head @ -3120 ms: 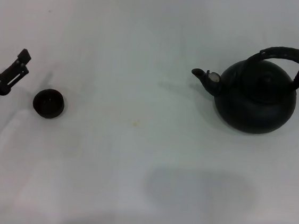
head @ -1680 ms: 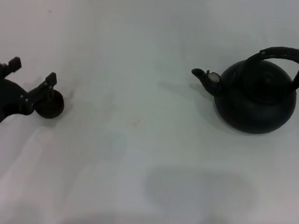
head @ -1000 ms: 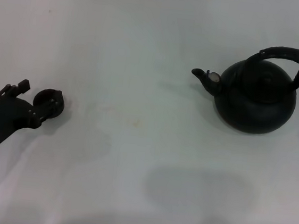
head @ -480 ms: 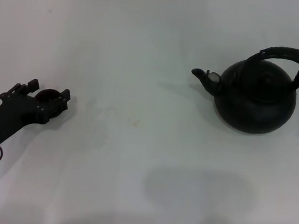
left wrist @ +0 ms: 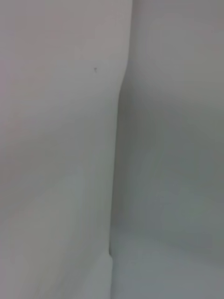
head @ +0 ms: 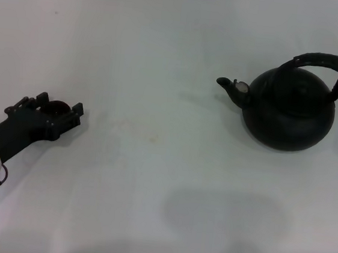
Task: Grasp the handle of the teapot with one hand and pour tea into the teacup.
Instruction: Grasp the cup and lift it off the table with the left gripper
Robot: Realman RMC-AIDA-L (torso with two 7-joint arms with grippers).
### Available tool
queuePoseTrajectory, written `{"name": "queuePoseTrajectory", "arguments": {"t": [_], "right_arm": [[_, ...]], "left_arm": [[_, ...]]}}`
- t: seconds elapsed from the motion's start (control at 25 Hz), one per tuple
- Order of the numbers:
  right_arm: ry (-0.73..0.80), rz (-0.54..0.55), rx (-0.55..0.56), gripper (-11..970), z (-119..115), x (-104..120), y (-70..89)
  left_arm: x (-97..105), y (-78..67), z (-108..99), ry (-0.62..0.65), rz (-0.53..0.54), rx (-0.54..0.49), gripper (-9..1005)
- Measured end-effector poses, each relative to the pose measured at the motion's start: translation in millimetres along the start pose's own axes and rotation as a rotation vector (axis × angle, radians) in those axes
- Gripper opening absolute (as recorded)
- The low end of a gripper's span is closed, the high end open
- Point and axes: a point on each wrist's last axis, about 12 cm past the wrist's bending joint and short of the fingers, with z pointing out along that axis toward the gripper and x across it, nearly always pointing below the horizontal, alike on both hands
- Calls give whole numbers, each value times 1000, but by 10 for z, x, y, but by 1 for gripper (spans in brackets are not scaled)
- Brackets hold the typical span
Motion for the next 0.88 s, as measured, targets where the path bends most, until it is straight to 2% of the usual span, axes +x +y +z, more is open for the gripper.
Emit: {"name": "queuePoseTrajectory", "arguments": {"t": [0.36, 0.88], "right_arm": [[-8, -1, -4, 724, 20, -24, 11], [-8, 1, -4, 723, 6, -12, 11]], "left_arm": [[64, -19, -18, 38, -13, 11, 866], [52, -30, -8, 41, -9, 19, 861]]}}
